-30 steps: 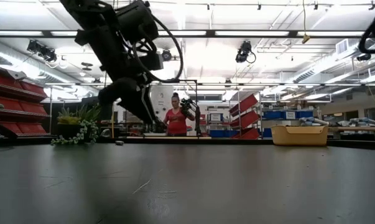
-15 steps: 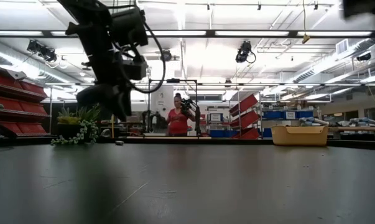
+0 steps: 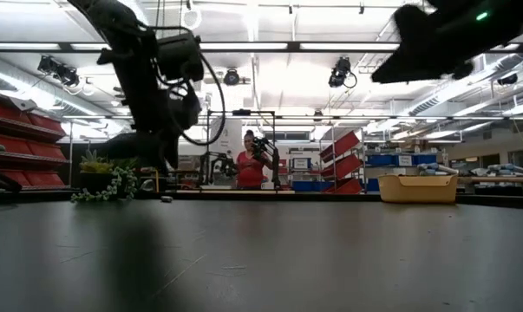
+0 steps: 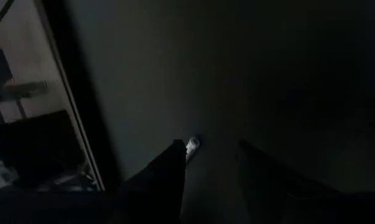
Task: Sort batteries
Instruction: Put the silver battery into the green bin
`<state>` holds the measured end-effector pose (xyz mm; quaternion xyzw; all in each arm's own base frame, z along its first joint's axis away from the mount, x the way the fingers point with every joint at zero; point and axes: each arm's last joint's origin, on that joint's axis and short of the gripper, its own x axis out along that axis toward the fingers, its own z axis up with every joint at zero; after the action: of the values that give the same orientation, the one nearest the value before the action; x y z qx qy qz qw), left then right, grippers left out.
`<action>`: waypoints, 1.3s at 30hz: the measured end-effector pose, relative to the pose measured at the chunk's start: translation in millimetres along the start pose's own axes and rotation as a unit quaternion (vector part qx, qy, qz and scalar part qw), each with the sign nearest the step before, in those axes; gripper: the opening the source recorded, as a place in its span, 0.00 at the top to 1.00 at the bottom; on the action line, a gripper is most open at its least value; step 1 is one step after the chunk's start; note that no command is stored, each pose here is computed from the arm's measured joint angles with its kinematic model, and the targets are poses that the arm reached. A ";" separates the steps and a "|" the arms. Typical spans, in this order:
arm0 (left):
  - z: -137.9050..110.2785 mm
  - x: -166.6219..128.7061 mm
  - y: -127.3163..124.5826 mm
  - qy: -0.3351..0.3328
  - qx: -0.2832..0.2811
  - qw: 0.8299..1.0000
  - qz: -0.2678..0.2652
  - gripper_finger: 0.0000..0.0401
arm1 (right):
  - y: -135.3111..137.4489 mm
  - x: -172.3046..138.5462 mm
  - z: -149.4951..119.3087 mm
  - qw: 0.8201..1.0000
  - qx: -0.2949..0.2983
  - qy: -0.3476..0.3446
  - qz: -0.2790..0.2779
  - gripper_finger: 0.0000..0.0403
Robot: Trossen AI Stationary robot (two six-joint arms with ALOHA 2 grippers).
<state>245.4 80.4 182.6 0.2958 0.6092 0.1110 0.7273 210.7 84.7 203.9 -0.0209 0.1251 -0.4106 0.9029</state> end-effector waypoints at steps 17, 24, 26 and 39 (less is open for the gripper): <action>3.1 45.9 14.9 0.121 0.088 0.989 -0.014 0.62 | 4.4 58.1 -19.1 0.988 -0.039 -0.072 0.128 0.75; -0.5 64.0 26.1 0.154 0.110 0.981 -0.040 0.62 | 7.0 61.5 -17.1 0.985 -0.034 -0.079 0.151 0.75; -4.0 69.5 29.4 0.163 0.115 0.979 -0.048 0.62 | 7.0 61.4 -16.9 0.985 -0.035 -0.079 0.152 0.76; -8.7 92.7 39.2 0.179 0.139 0.966 -0.128 0.65 | 7.4 61.2 -16.0 0.984 -0.034 -0.083 0.156 0.77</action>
<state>266.5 162.8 128.0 0.2887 0.7716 -0.0177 0.5665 250.8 44.9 174.7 -0.0661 0.0651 -0.2570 0.9620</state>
